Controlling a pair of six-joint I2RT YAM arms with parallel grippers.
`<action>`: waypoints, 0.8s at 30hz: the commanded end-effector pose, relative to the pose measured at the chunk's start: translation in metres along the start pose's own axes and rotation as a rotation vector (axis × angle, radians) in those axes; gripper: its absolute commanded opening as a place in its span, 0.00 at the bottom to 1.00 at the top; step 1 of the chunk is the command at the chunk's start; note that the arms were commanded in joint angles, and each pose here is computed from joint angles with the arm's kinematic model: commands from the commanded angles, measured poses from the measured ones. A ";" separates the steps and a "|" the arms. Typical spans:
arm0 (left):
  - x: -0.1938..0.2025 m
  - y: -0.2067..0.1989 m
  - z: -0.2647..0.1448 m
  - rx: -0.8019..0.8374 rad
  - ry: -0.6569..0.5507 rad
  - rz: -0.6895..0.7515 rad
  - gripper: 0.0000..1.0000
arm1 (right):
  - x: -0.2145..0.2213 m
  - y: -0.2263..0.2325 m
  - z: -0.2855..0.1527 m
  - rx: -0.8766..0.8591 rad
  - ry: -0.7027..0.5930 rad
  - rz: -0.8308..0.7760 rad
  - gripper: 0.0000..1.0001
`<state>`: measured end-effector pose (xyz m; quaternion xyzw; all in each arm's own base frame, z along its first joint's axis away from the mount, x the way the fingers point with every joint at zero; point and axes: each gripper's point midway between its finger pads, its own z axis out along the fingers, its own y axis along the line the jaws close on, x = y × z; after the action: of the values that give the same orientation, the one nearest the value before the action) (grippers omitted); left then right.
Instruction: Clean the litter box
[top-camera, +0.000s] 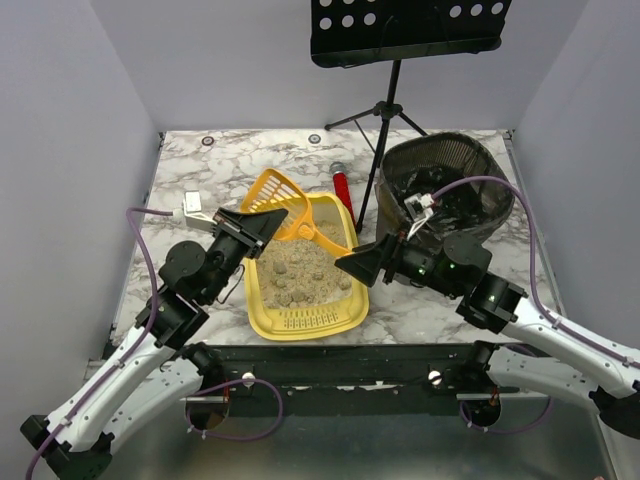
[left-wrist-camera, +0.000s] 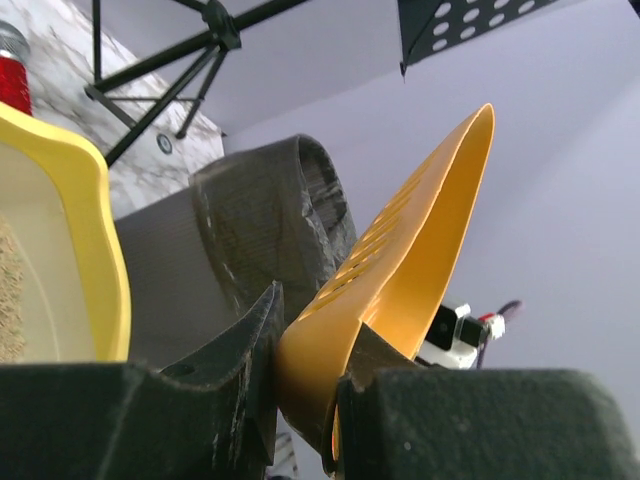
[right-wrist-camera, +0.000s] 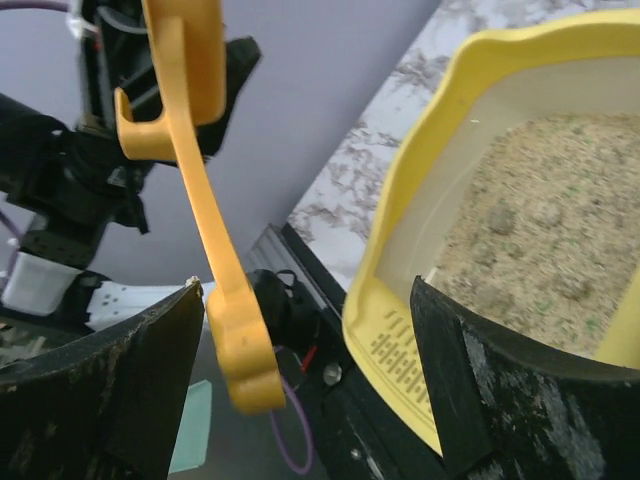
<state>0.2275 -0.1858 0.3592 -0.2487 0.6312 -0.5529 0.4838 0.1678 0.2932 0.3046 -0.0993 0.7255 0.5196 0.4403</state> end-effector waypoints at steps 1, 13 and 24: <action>0.016 -0.014 0.000 0.071 0.087 -0.058 0.00 | -0.006 0.033 0.010 -0.184 -0.033 0.030 0.88; 0.004 0.004 0.000 0.009 0.003 -0.063 0.00 | -0.018 0.041 0.004 -0.279 -0.160 0.119 0.26; -0.028 0.114 -0.014 -0.472 -0.131 0.346 0.99 | 0.004 -0.023 -0.001 0.242 0.070 0.167 0.01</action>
<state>0.2391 -0.1784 0.3220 -0.2568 0.6679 -0.4896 0.4982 0.1651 0.3097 0.3284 -0.0568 0.7022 0.5806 0.4082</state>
